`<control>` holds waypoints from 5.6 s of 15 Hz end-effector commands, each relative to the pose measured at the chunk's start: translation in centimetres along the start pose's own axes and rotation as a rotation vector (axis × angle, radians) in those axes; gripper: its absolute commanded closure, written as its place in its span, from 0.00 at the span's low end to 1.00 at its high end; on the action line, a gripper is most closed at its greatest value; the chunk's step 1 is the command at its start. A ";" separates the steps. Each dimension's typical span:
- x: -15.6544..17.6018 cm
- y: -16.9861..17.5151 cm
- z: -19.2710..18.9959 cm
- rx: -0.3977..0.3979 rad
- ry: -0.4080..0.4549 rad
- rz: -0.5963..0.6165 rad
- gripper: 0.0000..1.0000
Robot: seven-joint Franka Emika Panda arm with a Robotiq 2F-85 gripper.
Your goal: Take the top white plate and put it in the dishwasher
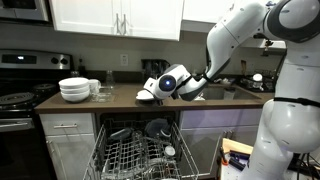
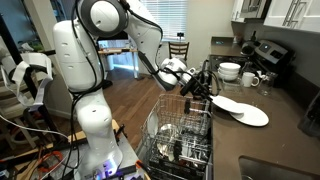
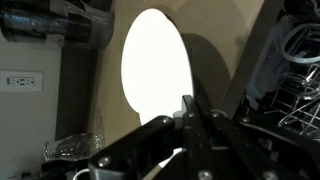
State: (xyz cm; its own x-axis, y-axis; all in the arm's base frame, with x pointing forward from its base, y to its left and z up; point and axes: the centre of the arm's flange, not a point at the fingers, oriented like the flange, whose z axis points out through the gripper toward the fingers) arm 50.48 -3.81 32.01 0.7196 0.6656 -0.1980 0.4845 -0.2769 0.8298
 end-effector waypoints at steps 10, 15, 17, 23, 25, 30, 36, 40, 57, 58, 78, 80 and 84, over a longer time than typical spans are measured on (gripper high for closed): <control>1.7 -2.6 -3.9 -0.115 -0.049 0.014 0.98; 2.3 -3.3 -5.2 -0.145 -0.054 0.076 0.99; 2.4 -3.4 -5.8 -0.147 -0.037 0.104 0.98; 3.4 -3.4 -5.6 -0.117 -0.007 0.143 0.96; 3.2 -3.3 -6.1 -0.122 0.001 0.153 0.96; 3.3 -4.5 -7.0 -0.111 0.029 0.135 0.98; 3.9 -6.6 -8.4 -0.141 0.050 0.098 0.98; 4.4 -7.8 -9.8 -0.170 0.063 0.079 0.99; 5.1 -12.1 -13.1 -0.180 0.096 0.009 0.98; 5.1 -12.4 -13.6 -0.205 0.095 0.010 0.99; 3.6 -16.7 -21.1 -0.108 0.256 0.054 0.99; 3.2 -16.2 -21.0 -0.082 0.260 0.063 0.98; 2.3 -14.8 -20.8 -0.040 0.253 0.078 0.98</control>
State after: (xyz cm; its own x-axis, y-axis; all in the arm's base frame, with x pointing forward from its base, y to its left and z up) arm 35.06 17.56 27.54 0.6010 0.7993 -0.0002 0.4033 -0.3030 0.8635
